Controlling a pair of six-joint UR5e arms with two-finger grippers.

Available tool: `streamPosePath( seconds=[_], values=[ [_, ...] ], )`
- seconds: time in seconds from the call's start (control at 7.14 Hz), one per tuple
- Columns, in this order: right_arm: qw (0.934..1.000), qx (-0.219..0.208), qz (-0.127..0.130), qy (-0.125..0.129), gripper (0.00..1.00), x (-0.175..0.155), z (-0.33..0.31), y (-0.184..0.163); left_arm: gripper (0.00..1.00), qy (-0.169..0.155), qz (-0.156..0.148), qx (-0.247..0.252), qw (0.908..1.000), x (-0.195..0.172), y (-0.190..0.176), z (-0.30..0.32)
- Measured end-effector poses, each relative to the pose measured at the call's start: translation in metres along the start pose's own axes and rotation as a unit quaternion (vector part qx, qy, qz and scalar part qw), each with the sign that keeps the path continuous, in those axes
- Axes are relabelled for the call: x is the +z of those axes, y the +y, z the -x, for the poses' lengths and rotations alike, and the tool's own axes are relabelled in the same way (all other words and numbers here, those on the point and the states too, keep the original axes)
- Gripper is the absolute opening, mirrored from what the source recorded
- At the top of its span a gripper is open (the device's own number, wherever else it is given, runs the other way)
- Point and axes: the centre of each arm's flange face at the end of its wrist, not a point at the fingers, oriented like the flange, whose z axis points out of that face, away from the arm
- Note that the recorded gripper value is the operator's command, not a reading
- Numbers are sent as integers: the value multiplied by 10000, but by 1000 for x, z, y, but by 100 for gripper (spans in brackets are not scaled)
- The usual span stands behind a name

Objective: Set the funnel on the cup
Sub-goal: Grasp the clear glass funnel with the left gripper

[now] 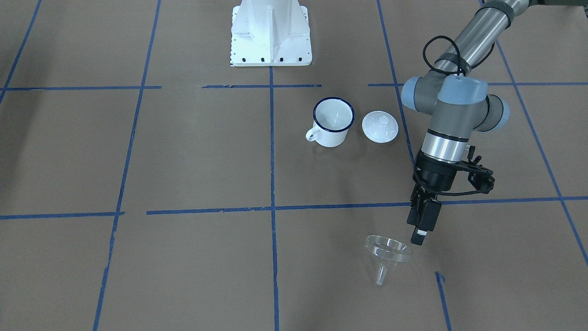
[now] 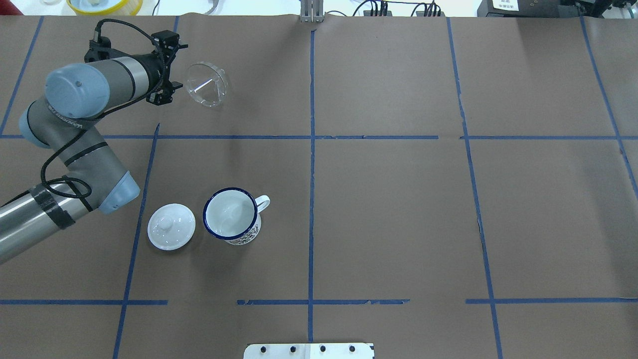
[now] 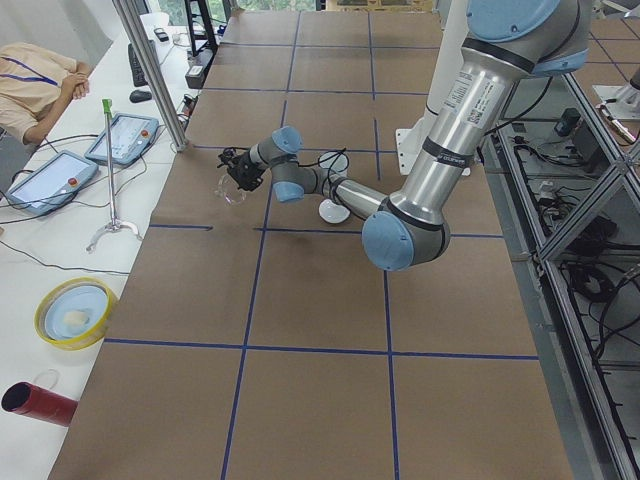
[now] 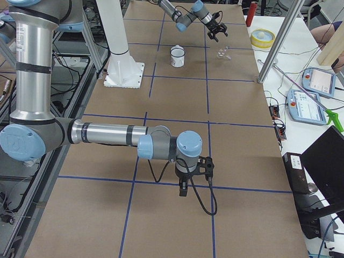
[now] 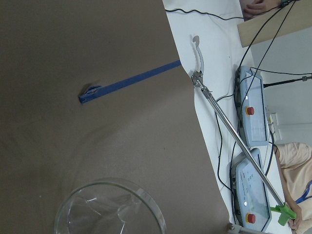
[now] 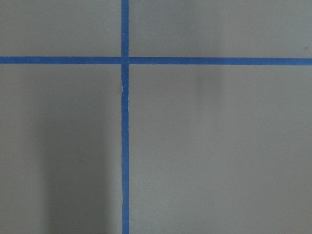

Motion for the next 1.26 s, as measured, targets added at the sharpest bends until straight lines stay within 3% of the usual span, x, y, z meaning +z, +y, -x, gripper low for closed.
streamPosePath(
  seconds=[0.84, 0.98, 1.26],
  values=[
    [10000, 0, 0, 0, 100, 0, 0, 0, 88, 12, 25, 28, 10000, 37, 12, -1],
    [10000, 0, 0, 0, 100, 0, 0, 0, 78, 23, 33, 34, 10000, 43, 15, -2],
    [10000, 0, 0, 0, 100, 0, 0, 0, 35, 35, 41, 43, 10000, 47, 15, -2]
  ],
)
